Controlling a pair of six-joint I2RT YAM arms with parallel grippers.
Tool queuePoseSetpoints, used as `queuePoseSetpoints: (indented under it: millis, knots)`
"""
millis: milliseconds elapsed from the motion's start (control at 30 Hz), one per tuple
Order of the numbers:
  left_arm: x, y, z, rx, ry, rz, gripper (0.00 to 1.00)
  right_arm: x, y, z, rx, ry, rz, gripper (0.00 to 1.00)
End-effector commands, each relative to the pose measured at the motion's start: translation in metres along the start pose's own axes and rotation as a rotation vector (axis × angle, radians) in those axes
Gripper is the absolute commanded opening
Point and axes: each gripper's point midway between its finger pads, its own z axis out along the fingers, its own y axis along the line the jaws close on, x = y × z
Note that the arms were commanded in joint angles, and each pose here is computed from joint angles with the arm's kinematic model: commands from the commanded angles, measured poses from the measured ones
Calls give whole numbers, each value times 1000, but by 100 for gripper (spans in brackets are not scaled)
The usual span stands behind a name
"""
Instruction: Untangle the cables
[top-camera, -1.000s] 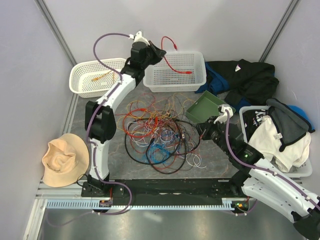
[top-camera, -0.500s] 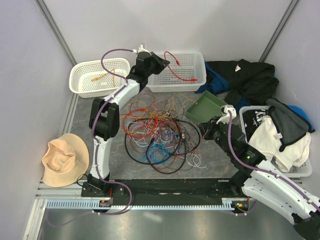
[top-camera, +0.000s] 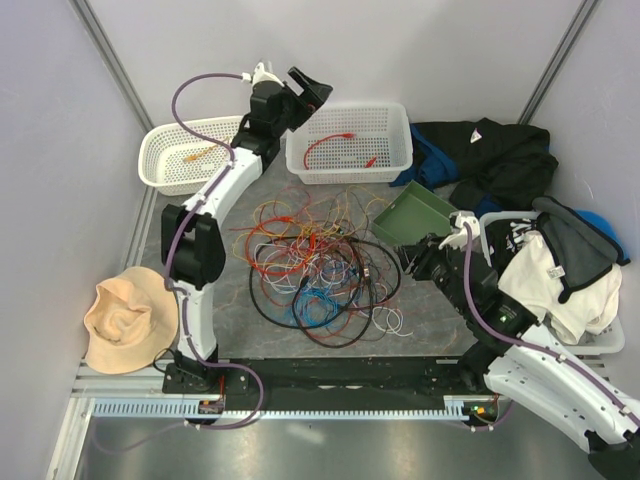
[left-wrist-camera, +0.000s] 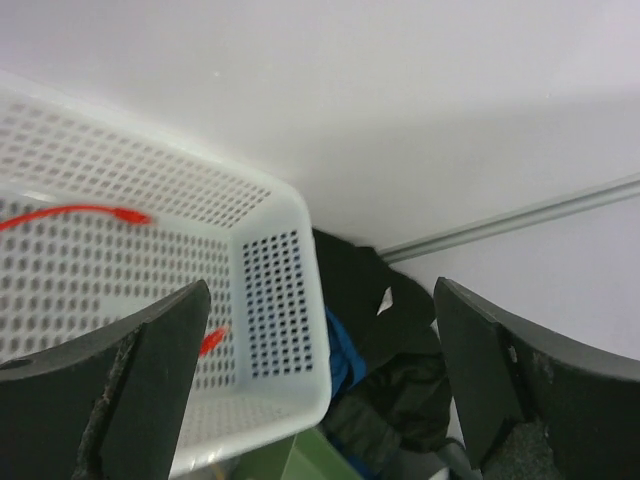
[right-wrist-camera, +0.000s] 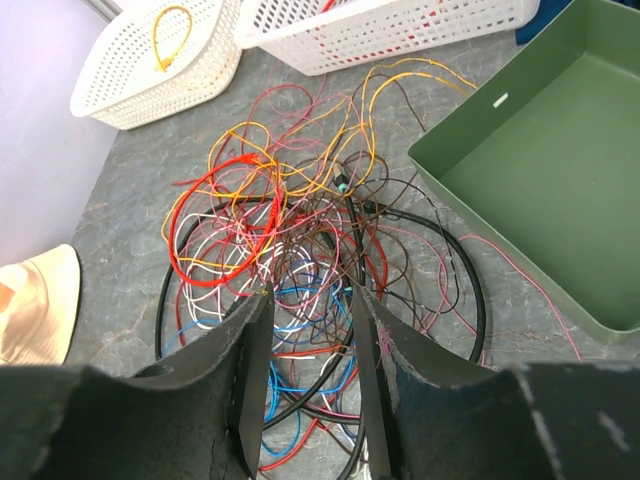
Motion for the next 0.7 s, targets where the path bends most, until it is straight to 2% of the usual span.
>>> queuePoseSetpoints:
  millis: [0,33,100,167,200,233,267,333,433,500,667]
  knots:
    - [-9,-60,-78,54,11,222,100,-11,11,3,-24,-13,-15,45]
    - [5,-52,-105,40,45,274,100,-9,11,3,-30,-5,-21,46]
    - [45,-49,-133,36,115,336,100,-5,9,5,-29,3,-33,46]
    - [84,-21,-172,-36,163,426,100,0,9,7,-34,13,-39,47]
    - [100,-7,-185,-72,197,443,100,4,9,8,-37,24,-41,48]
    - [129,26,-200,-126,271,463,100,5,9,9,-41,27,-41,48]
    - [141,32,-213,-141,298,472,100,7,10,11,-49,32,-41,48]
    - [170,79,-237,-262,396,464,100,15,11,14,-54,57,-43,49]
    - [187,119,-260,-352,450,470,100,19,15,16,-75,75,-36,49]
    - [187,132,-268,-391,451,484,100,20,17,16,-84,84,-29,49]
    - [192,166,-283,-494,500,563,92,21,12,12,-75,70,-14,50]
